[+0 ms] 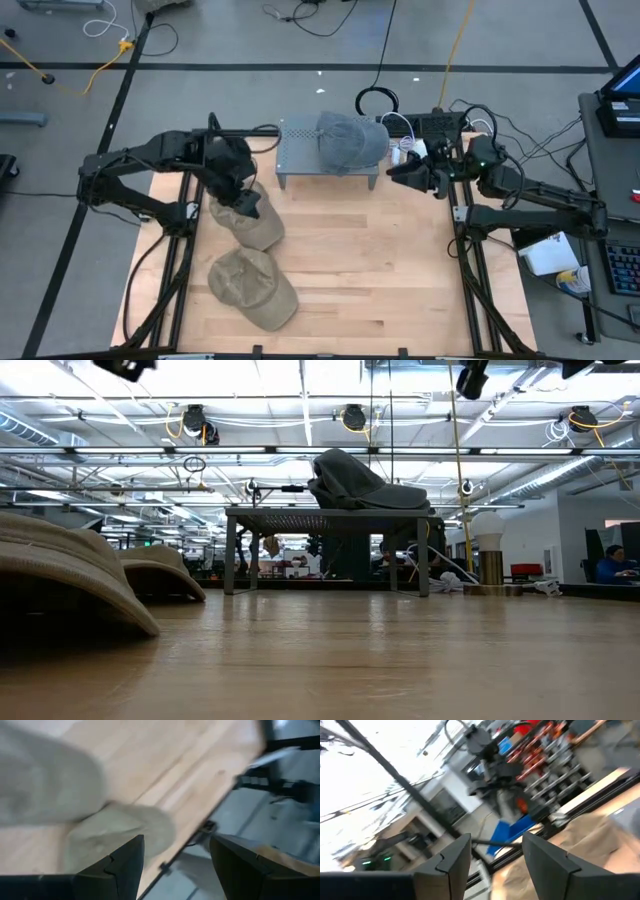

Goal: Pick & Place hat
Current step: Put the top brown cap on the shelf

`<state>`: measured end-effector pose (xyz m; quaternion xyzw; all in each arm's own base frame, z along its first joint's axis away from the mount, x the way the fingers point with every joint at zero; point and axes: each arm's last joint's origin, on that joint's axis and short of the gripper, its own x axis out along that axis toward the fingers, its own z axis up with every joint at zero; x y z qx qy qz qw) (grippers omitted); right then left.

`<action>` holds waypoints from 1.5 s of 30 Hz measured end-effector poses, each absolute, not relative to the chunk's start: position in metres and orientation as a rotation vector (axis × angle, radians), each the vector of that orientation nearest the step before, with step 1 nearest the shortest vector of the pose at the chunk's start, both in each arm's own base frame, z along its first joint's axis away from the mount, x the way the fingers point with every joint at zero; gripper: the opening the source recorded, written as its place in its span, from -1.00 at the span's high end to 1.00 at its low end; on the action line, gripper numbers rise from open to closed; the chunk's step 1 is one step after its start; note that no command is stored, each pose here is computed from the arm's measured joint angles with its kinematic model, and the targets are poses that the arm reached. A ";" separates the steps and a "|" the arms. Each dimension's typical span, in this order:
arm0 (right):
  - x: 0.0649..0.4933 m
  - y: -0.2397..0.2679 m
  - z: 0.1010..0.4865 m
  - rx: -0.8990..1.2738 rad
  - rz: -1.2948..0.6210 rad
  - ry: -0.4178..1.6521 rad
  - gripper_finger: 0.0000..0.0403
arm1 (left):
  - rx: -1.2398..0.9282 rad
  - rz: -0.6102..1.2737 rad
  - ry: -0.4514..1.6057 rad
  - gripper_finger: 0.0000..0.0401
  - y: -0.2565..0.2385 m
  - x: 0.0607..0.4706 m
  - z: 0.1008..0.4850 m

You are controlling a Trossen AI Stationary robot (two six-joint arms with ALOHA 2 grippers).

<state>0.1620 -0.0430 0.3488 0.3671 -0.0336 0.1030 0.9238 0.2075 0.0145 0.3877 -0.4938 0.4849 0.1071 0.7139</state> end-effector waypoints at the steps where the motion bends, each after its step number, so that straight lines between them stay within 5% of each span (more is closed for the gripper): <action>1: 0.162 -0.042 0.349 0.765 0.233 -0.059 0.14 | -1.093 0.271 1.097 -0.15 0.013 0.205 0.386; 20: 0.161 -0.039 0.350 0.758 0.360 -0.008 0.12 | -1.130 0.613 1.257 -0.15 -0.035 0.219 0.362; 32: 0.159 -0.035 0.354 0.773 0.456 -0.001 0.13 | -0.935 0.815 1.354 -0.14 -0.104 0.275 0.346; 45: 0.158 -0.032 0.353 0.801 0.575 0.081 0.12 | -0.593 0.733 1.348 -0.14 -0.148 0.328 0.315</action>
